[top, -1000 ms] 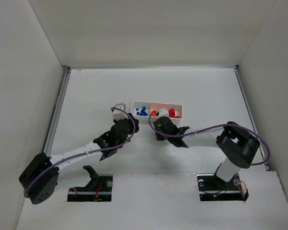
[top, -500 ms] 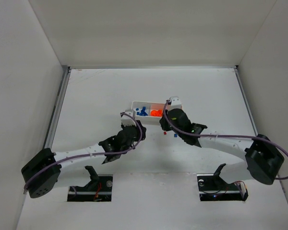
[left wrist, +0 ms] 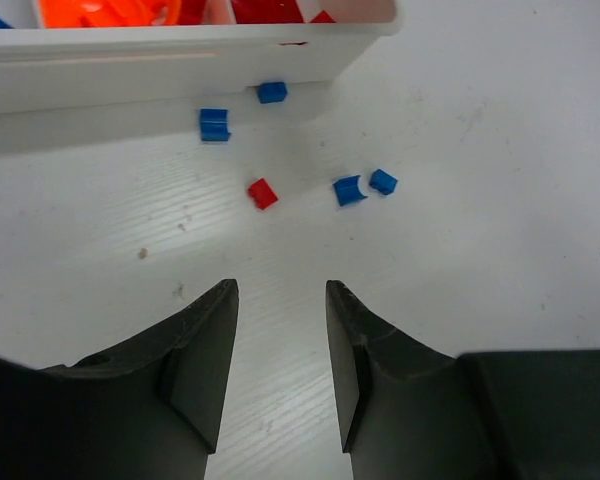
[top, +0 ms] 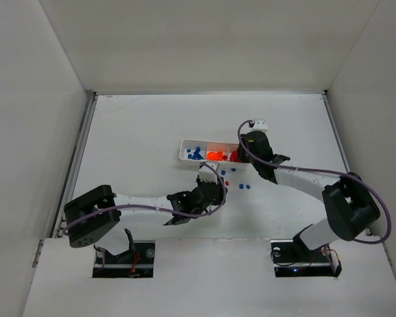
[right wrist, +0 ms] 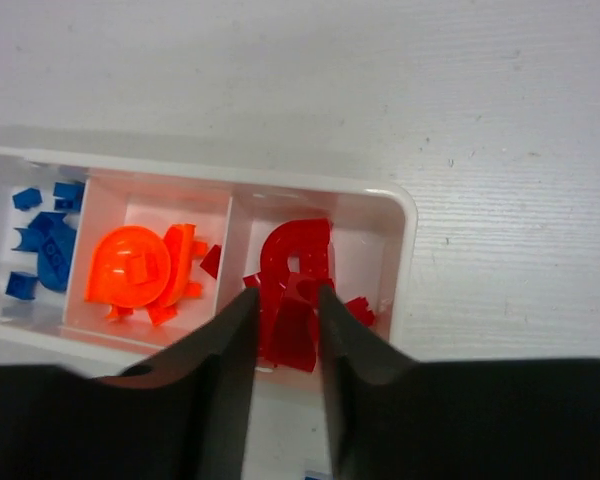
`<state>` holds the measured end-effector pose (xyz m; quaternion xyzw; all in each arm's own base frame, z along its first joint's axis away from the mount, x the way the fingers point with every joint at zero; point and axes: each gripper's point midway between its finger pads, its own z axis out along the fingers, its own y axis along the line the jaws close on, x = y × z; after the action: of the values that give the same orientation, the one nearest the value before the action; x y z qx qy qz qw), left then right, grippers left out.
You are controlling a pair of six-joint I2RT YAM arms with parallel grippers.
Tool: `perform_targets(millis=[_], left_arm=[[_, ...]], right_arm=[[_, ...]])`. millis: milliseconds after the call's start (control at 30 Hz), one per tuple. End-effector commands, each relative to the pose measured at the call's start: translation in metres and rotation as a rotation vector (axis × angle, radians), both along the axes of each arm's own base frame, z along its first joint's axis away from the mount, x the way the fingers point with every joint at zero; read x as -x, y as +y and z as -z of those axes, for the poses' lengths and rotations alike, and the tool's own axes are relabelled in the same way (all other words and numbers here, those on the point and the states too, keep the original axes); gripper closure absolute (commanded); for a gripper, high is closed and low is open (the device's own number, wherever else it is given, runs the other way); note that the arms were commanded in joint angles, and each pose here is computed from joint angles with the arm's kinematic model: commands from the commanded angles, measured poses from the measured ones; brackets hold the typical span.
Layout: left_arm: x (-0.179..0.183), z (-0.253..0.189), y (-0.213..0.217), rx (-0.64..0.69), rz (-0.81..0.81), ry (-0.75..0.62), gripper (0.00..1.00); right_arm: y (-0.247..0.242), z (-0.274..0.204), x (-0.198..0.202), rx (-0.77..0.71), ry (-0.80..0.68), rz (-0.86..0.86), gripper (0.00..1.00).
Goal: Sort the legos into containers by color
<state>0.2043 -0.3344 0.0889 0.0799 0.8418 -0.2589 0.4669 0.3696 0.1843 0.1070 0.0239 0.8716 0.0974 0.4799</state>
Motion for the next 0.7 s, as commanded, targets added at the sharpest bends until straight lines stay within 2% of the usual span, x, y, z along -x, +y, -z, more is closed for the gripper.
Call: perform_targets(millis=[0,100,300,500,667], left_arm=[[0.001,-0.023,-0.032,0.070,0.030,-0.035,0.62],[0.008,-0.017,-0.050,0.047,0.067,-0.034,0.62],[0.012,-0.003,-0.079,-0.013,0.099,-0.049,0.62],[-0.004,0.020,-0.092,-0.119,0.041,-0.081,0.62],[-0.019,0.037,-0.095,-0.164,-0.007,-0.072,0.65]], right_arm=[[0.011,-0.032,-0.019,-0.057,-0.104,-0.007,0.55],[0.008,-0.038,-0.015,-0.078,-0.124,0.004,0.49],[-0.013,-0.061,0.003,-0.116,-0.190,0.056,0.51],[-0.031,-0.061,0.015,-0.183,-0.213,0.098,0.51],[-0.028,-0.058,0.019,-0.223,-0.213,0.081,0.51]])
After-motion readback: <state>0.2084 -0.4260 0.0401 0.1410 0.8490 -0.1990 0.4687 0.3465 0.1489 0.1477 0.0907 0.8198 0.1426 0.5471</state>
